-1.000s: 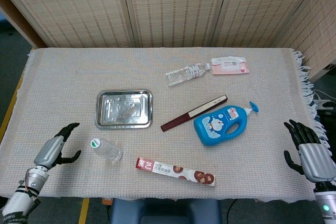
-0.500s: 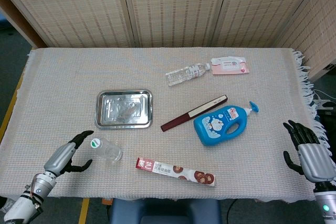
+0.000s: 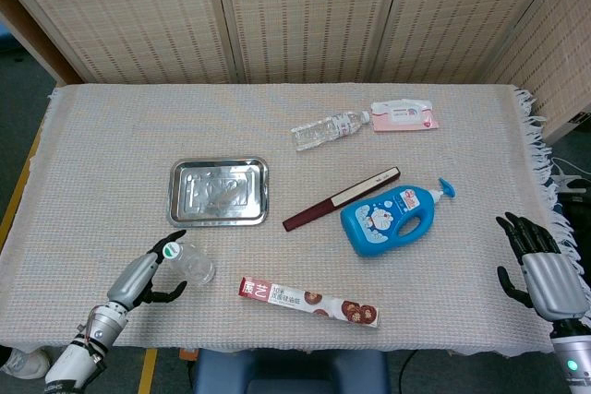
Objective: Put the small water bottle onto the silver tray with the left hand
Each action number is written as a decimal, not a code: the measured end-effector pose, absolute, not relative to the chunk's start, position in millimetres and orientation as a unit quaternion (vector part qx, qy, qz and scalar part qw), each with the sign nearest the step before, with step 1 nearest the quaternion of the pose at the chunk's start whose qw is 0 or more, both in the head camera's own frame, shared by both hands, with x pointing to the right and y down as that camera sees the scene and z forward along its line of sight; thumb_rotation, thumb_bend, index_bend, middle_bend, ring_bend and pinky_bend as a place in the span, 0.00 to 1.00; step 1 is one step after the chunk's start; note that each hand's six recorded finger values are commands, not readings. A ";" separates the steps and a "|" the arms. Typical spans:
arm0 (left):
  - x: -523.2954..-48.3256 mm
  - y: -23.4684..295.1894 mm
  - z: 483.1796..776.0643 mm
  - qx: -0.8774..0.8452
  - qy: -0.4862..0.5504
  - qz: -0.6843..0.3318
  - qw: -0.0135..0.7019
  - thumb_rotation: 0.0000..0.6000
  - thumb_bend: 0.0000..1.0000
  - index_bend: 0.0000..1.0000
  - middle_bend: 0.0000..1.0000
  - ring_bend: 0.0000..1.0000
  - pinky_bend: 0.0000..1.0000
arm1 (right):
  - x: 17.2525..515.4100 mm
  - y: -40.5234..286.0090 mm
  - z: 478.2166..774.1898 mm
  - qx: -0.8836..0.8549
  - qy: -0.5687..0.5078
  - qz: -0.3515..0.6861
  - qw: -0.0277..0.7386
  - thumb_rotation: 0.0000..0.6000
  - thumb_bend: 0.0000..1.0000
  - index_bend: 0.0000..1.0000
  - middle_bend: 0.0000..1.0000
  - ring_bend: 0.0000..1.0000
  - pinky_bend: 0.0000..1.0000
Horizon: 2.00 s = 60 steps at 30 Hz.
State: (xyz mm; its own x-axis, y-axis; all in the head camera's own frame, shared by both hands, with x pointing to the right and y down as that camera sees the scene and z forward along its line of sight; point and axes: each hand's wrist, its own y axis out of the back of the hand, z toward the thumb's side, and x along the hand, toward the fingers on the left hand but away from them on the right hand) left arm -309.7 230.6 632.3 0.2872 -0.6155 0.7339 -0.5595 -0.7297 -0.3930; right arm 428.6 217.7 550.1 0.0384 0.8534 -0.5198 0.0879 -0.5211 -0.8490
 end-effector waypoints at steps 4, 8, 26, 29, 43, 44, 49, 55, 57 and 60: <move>-303.9 229.4 639.7 -0.799 0.371 -0.472 0.033 1.00 0.40 0.00 0.00 0.00 0.10 | 428.6 216.9 549.8 -0.643 -0.367 0.588 0.326 1.00 0.25 0.00 0.00 0.00 0.09; -301.4 227.9 641.7 -0.798 0.373 -0.472 0.030 1.00 0.40 0.00 0.00 0.00 0.10 | 428.5 217.4 549.5 -0.643 -0.368 0.587 0.326 1.00 0.25 0.00 0.00 0.00 0.09; -285.1 226.1 648.3 -0.796 0.403 -0.452 -0.002 1.00 0.40 0.02 0.10 0.12 0.14 | 429.3 216.8 552.1 -0.640 -0.367 0.593 0.322 1.00 0.24 0.00 0.00 0.00 0.09; -286.3 226.6 650.2 -0.789 0.413 -0.454 -0.010 1.00 0.39 0.12 0.21 0.21 0.22 | 429.6 216.2 551.8 -0.640 -0.368 0.593 0.323 1.00 0.24 0.00 0.00 0.00 0.09; -294.8 213.6 647.0 -0.772 0.428 -0.468 0.033 1.00 0.40 0.35 0.46 0.40 0.35 | 430.1 216.3 552.8 -0.638 -0.367 0.596 0.320 1.00 0.25 0.00 0.00 0.00 0.09; -296.3 210.4 646.0 -0.770 0.426 -0.473 0.047 1.00 0.40 0.36 0.46 0.40 0.35 | 430.1 216.4 552.8 -0.638 -0.367 0.596 0.320 1.00 0.25 0.00 0.00 0.00 0.09; -305.6 194.8 641.3 -0.754 0.421 -0.492 0.107 1.00 0.40 0.39 0.49 0.43 0.38 | 430.1 216.2 552.8 -0.639 -0.367 0.596 0.320 1.00 0.24 0.00 0.00 0.00 0.09; -331.1 164.5 629.7 -0.686 0.394 -0.553 0.262 1.00 0.40 0.41 0.51 0.44 0.40 | 429.8 216.7 554.7 -0.640 -0.362 0.599 0.318 1.00 0.24 0.00 0.00 0.00 0.09; -340.4 155.6 625.7 -0.652 0.378 -0.575 0.318 1.00 0.40 0.43 0.53 0.46 0.42 | 429.9 217.1 555.6 -0.640 -0.360 0.601 0.317 1.00 0.25 0.00 0.00 0.00 0.09; -355.7 141.4 617.2 -0.583 0.348 -0.607 0.413 1.00 0.40 0.44 0.55 0.47 0.45 | 429.3 217.0 556.5 -0.640 -0.359 0.601 0.318 1.00 0.25 0.00 0.00 0.00 0.09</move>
State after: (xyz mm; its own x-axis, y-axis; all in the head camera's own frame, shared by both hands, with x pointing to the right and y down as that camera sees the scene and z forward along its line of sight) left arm -355.7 141.4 617.2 0.0211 -0.9071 0.4203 0.0942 -0.4167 -0.9041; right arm 429.3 217.0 556.5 0.0200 0.8407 -0.5411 0.0770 -0.5409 -0.8376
